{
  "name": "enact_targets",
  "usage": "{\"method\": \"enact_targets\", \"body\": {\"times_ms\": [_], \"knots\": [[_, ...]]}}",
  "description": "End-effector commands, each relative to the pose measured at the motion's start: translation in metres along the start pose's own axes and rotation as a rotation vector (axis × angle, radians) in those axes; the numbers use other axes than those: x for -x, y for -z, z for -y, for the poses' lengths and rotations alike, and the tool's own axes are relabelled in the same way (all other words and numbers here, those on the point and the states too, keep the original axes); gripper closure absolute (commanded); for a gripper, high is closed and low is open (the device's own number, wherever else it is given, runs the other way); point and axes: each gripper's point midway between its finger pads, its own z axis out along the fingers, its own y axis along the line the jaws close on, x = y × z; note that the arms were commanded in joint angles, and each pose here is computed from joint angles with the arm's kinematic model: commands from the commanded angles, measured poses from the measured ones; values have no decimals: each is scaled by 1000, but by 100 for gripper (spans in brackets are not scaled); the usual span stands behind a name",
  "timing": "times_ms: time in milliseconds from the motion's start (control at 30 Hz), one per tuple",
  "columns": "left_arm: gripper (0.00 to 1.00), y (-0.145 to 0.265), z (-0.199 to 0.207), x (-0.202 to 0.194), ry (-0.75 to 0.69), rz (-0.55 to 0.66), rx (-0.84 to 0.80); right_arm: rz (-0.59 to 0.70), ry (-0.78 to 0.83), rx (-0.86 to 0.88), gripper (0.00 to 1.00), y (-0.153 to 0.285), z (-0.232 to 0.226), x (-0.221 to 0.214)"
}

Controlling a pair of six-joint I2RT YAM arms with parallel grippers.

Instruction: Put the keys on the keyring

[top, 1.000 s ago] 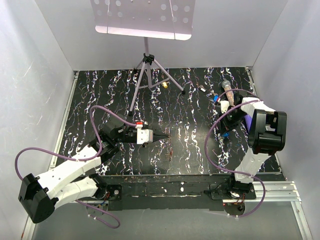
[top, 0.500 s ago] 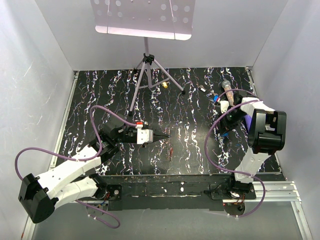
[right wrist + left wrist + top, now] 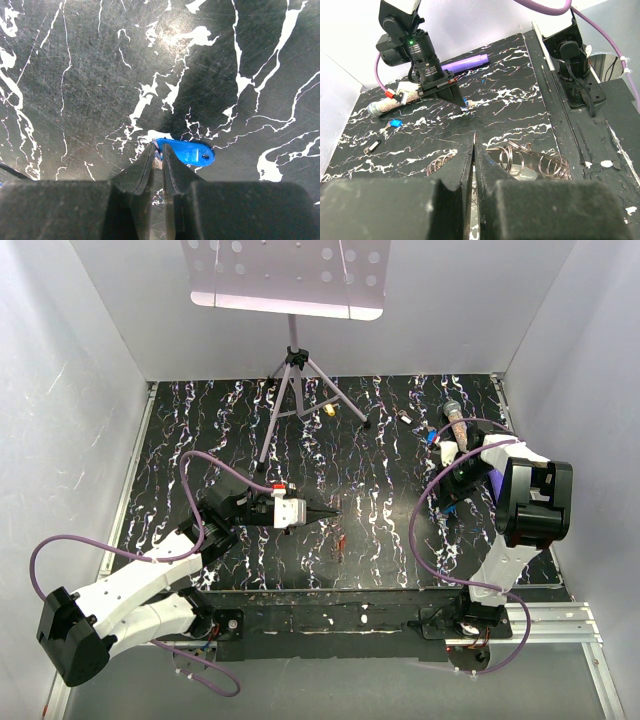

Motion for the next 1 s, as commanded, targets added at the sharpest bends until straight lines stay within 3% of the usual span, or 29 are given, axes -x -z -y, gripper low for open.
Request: {"method": "enact_targets", "body": {"times_ms": [0,633,967], "knots": [[100,1,-4,14,-46,29,9,32,2,19,82,5,-3,13],[100,1,-4,13,-46,28,10,27,-1,31,83,5,-4,11],[100,1,-4,13,-46,28,10,23,-5,31,99,6,-4,9]]}}
